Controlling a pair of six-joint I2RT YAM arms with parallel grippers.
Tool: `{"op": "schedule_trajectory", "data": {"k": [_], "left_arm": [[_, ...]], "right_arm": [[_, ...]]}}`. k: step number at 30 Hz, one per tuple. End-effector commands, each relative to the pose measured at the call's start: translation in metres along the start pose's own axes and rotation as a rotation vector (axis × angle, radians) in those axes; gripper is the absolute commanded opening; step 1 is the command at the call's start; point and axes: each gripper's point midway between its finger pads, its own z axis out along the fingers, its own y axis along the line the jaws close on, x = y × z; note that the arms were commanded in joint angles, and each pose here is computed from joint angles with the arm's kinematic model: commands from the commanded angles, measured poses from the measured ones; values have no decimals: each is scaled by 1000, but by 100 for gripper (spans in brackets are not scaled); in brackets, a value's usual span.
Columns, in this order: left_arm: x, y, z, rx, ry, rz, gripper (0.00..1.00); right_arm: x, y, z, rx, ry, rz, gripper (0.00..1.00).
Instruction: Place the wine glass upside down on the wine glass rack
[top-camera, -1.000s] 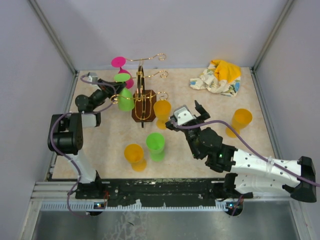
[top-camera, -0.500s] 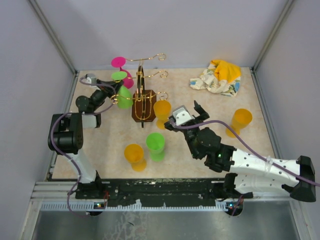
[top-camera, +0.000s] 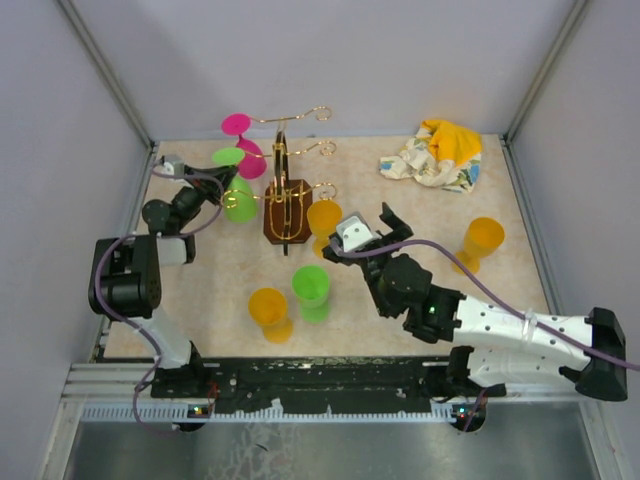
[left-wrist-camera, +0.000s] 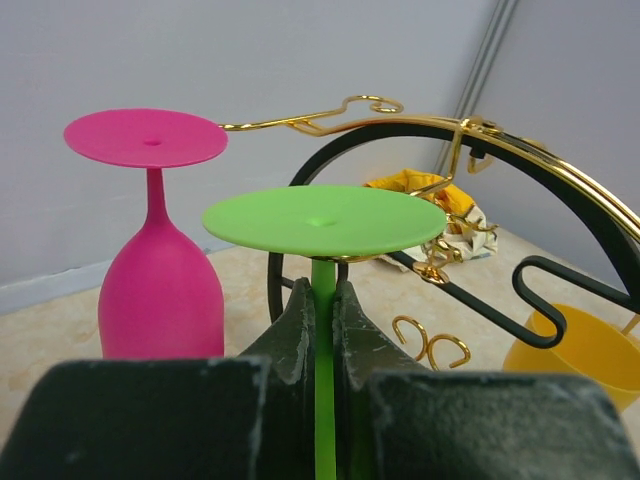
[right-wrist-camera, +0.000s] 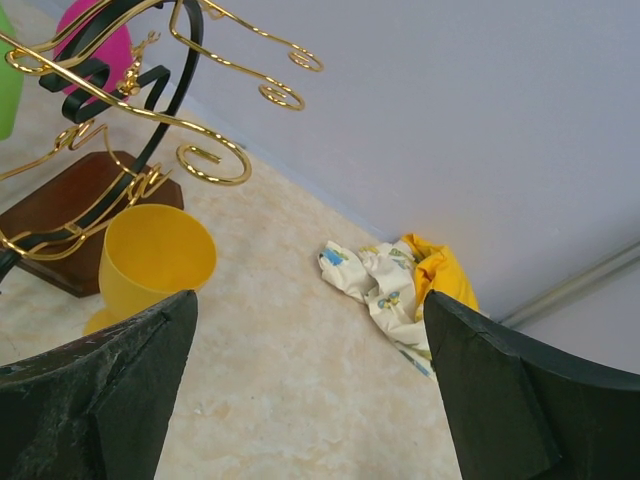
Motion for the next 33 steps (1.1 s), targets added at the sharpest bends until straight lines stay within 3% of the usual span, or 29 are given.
{"op": "schedule_trajectory", "data": {"k": [1, 7, 13, 16, 29, 33], "left_arm": [[-44, -44, -9, 157, -133, 217, 0], [-47, -57, -9, 195, -130, 230, 3], [-42, -52, -10, 167, -131, 218, 47], [-40, -47, -17, 125, -135, 227, 58], [-49, -6, -61, -63, -140, 114, 61], [-59, 3, -89, -192, -195, 64, 61]], "right_arm": [[-24, -14, 3, 29, -38, 63, 95], [-24, -11, 4, 25, -37, 63, 98], [-24, -12, 4, 26, -32, 65, 99], [-25, -15, 4, 33, -29, 71, 99], [-19, -36, 5, 65, 56, 164, 99], [-6, -54, 11, 97, 147, 225, 99]]}}
